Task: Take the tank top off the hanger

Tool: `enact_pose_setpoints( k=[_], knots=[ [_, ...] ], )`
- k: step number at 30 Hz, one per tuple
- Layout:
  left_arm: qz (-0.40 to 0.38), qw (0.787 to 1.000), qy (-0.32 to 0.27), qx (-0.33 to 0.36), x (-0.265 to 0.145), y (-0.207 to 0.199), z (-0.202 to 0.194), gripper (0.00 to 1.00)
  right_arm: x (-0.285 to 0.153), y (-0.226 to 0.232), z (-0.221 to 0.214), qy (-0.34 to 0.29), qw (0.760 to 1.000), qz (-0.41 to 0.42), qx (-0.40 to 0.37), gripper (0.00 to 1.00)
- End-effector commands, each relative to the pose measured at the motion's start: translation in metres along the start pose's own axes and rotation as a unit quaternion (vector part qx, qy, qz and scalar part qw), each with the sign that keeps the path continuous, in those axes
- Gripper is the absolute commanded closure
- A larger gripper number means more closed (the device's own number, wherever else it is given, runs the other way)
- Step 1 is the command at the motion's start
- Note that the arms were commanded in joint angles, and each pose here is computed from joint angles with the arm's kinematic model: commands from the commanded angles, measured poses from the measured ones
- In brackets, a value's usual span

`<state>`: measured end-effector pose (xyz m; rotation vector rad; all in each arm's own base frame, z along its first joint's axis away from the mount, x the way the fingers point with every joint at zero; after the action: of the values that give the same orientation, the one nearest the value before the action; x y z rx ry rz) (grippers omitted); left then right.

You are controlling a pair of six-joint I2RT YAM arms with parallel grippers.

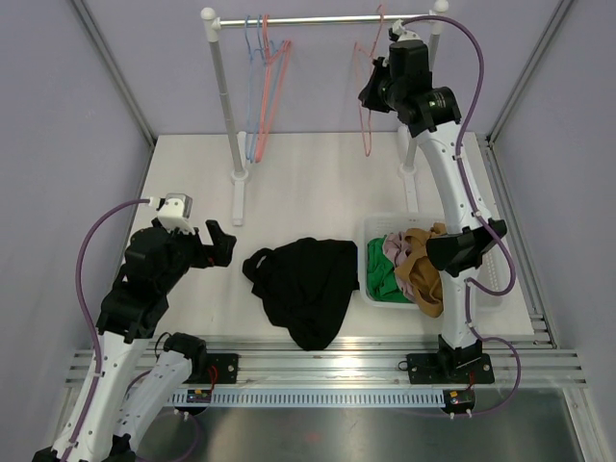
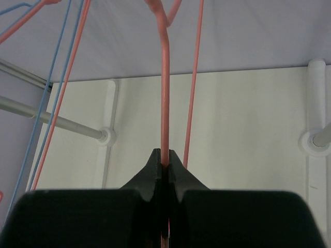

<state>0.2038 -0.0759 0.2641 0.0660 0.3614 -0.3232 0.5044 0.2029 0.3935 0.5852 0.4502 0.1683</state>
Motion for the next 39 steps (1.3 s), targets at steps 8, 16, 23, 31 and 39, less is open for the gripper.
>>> enact_pose_setpoints(
  k=[8,16,23,31,39],
  knots=[
    [-0.033,0.999,0.005,-0.013,0.012,-0.011,0.009,0.01,-0.032,0.007,0.01,-0.001,1.0,0.02,-0.009,0.38],
    [-0.021,0.996,0.065,-0.065,0.03,-0.018,0.004,0.01,-0.104,0.016,0.027,-0.024,0.998,0.046,-0.028,0.01],
    [-0.008,0.994,0.092,-0.053,0.051,-0.051,-0.01,0.01,-0.186,0.001,0.011,-0.025,0.996,0.065,-0.054,0.0],
    [-0.054,0.986,0.159,-0.009,0.092,-0.11,-0.065,0.01,-0.282,-0.026,-0.059,-0.01,0.986,0.159,-0.042,0.01],
    [-0.044,0.974,0.22,0.031,0.131,-0.136,-0.115,0.01,-0.338,-0.051,-0.139,0.038,0.965,0.258,-0.028,0.0]
  ],
)
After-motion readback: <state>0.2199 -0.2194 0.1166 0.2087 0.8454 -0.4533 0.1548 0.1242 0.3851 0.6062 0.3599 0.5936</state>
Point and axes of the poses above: each gripper's point midway between its finger pads, its own x axis out along the fingers, its own y axis along the line the jaws close on, z = x × y, the point moved 2 cm from there along -x, back along the fingers, and after that the axes turned 15 degrees about x, right-handed, at the moved point
